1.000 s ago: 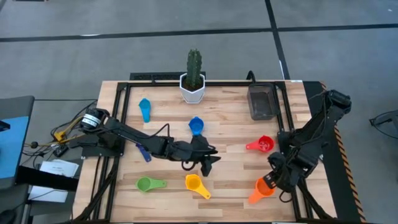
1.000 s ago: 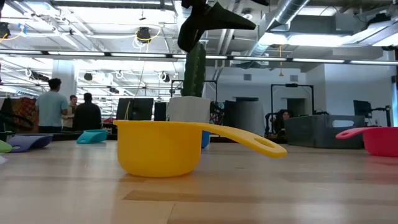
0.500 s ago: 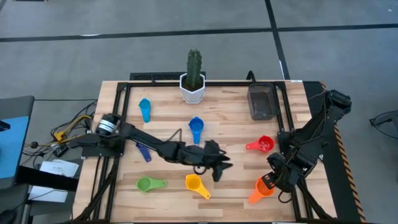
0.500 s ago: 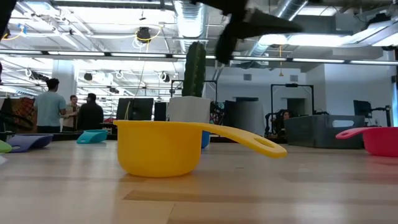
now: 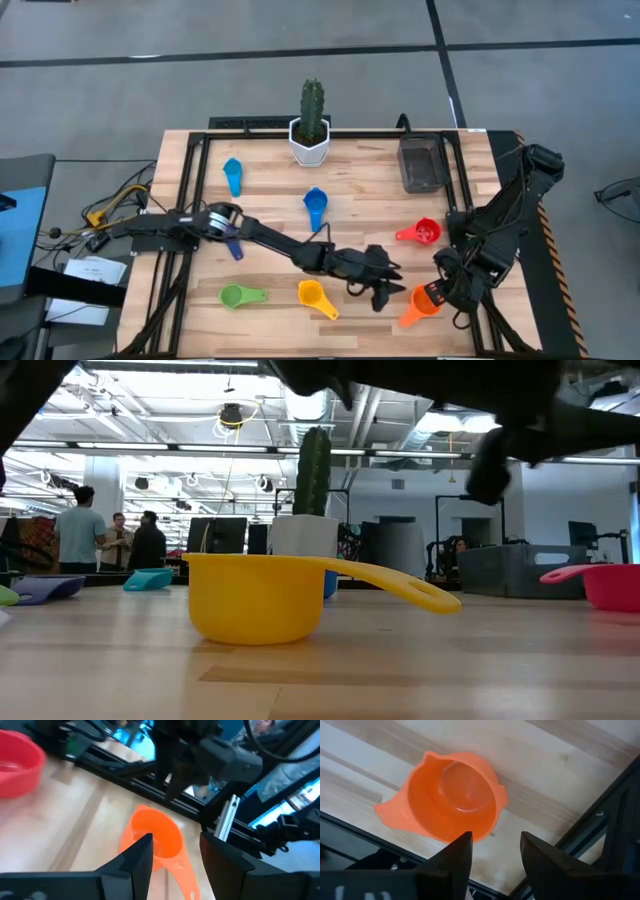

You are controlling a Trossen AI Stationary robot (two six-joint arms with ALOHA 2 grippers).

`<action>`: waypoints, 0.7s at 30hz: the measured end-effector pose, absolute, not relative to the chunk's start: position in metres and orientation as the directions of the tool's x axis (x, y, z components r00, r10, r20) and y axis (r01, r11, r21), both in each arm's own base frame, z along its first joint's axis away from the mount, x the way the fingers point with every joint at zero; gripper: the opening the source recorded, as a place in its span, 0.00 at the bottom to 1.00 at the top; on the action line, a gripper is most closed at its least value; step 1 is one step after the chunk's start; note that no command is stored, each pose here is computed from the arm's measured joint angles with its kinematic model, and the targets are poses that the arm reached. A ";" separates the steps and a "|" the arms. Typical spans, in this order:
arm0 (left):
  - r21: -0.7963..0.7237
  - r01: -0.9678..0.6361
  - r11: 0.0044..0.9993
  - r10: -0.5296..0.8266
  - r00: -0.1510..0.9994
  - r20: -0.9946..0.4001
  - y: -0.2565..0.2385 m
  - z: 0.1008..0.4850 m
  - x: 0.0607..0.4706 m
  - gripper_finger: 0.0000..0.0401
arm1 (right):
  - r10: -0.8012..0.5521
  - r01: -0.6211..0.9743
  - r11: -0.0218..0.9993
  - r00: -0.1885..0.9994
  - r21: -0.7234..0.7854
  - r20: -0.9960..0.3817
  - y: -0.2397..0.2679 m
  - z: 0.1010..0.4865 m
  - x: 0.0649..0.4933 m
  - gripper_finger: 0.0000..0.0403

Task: Nest measuring cups in basket
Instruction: Move the orange measuring cup to the center of the table

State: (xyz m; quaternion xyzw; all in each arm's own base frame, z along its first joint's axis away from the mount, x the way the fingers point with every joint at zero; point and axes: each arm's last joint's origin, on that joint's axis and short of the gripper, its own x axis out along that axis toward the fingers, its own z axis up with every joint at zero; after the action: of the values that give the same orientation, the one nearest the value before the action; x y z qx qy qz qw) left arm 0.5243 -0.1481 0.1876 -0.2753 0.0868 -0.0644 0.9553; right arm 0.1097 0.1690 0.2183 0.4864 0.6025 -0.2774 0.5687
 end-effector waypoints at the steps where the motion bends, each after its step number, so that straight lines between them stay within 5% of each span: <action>1: -0.535 0.084 0.841 -0.177 0.976 -0.125 -0.150 0.185 0.529 0.38 | 0.270 0.903 0.372 0.117 0.216 -0.956 0.169 0.218 0.109 0.48; 21: -0.590 -0.080 0.803 -0.134 0.941 -0.309 -0.144 0.147 0.544 0.38 | 0.240 0.922 0.344 0.095 0.176 -0.966 0.182 0.197 0.119 0.47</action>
State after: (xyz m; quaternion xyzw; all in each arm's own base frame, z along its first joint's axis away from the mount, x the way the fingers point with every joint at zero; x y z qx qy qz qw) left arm 0.5439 -0.1436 0.1466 -0.3133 0.1705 -0.0146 0.9341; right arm 0.1195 0.1816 0.1966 0.4848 0.5994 -0.3050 0.5591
